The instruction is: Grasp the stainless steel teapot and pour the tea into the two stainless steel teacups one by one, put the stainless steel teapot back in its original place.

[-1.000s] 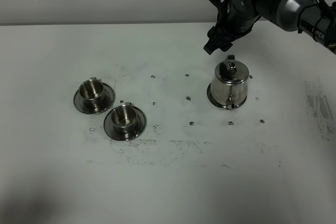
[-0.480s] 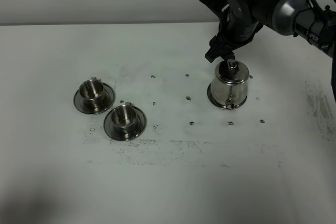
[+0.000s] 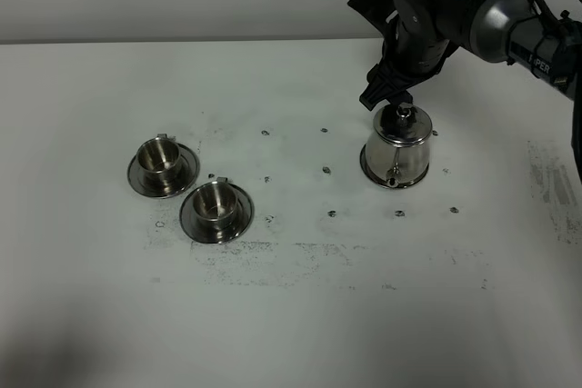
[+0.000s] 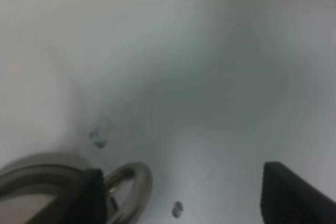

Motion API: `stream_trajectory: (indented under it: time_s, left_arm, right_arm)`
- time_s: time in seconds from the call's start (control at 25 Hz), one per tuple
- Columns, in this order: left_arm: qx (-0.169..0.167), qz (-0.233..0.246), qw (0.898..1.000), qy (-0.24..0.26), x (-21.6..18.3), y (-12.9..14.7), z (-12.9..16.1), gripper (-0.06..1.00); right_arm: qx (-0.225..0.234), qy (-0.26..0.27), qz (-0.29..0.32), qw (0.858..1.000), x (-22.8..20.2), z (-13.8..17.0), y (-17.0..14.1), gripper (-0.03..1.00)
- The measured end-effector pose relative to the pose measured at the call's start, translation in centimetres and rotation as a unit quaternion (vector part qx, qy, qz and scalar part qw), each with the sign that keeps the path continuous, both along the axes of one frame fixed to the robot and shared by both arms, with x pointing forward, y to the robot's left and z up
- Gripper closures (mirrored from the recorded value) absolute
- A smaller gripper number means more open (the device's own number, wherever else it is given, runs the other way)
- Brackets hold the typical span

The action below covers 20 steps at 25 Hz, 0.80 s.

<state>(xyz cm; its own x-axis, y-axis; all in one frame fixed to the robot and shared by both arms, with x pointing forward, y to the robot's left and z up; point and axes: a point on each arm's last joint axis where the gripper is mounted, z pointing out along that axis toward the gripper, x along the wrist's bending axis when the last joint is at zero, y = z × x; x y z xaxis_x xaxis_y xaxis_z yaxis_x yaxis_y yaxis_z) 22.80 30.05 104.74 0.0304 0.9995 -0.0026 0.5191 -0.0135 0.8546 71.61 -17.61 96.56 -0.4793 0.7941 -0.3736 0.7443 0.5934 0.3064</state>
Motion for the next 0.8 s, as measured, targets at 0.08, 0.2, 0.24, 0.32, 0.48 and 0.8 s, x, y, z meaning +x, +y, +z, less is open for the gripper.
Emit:
stream_trajectory:
  time_s: [0.08, 0.2, 0.24, 0.32, 0.48, 0.8]
  left_arm:
    - [0.000, 0.000, 1.000, 0.000, 0.0, 0.0, 0.0, 0.30]
    - [0.000, 0.000, 1.000, 0.000, 0.0, 0.0, 0.0, 0.30]
    - [0.000, 0.000, 1.000, 0.000, 0.0, 0.0, 0.0, 0.30]
    - [0.000, 0.000, 1.000, 0.000, 0.0, 0.0, 0.0, 0.30]
    - [0.000, 0.000, 1.000, 0.000, 0.0, 0.0, 0.0, 0.30]
    - [0.000, 0.000, 1.000, 0.000, 0.0, 0.0, 0.0, 0.30]
  right_arm:
    - [-0.006, -0.001, -0.006, 1.000, 0.1, 0.0, -0.4, 0.38]
    - [-0.010, -0.001, -0.014, 1.000, 0.2, 0.0, -0.9, 0.38]
    - [-0.010, -0.001, -0.017, 1.000, 0.2, 0.0, -1.0, 0.38]
    - [-0.012, 0.004, -0.024, 1.000, 0.2, 0.0, -1.4, 0.38]
    - [-0.016, 0.017, -0.037, 0.999, 0.1, -0.1, -2.2, 0.38]
    - [-0.017, 0.034, -0.062, 0.997, -0.1, -0.2, -3.1, 0.38]
